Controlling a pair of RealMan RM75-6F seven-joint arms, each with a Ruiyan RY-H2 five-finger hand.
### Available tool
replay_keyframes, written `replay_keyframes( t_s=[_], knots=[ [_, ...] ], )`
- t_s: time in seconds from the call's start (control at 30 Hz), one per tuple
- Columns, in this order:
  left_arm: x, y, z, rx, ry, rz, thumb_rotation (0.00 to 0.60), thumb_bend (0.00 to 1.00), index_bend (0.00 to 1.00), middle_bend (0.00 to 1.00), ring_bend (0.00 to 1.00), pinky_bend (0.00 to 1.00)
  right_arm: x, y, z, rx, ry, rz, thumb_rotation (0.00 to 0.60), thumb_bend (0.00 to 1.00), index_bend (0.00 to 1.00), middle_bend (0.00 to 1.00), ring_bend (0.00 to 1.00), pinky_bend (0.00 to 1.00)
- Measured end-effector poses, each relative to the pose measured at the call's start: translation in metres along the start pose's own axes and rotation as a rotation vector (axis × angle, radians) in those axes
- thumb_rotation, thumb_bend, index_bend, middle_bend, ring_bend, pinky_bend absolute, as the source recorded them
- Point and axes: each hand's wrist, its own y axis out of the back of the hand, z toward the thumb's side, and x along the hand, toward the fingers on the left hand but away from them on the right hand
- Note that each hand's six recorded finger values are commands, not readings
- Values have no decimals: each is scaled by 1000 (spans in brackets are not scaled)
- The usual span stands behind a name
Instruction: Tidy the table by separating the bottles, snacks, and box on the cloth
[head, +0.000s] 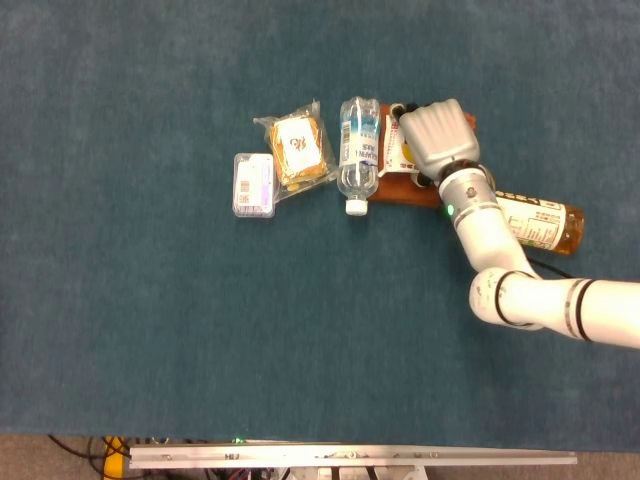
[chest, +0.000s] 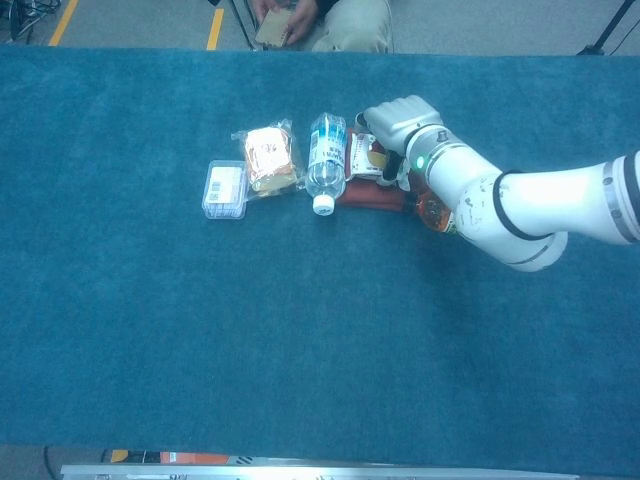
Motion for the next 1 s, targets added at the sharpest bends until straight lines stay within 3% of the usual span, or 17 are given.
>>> replay_keyframes(
  t_s=[0.4,0.73,1.0],
  knots=[
    [0,1,2,4,-5,2,600,418,109,123,65,38,22,24,-4,-102,74,-42,600,211,244,330,420,725],
    [-1,3,8,8,-15,5,600,418,109,123,65,37,73,56,27,-166,294,-96,600,206,262,342,420,725],
    [-4,7,7,8,-10,14,600,418,109,123,65,38,110,40,77,-90,500,-42,600,205,262,343,420,725]
  ],
)
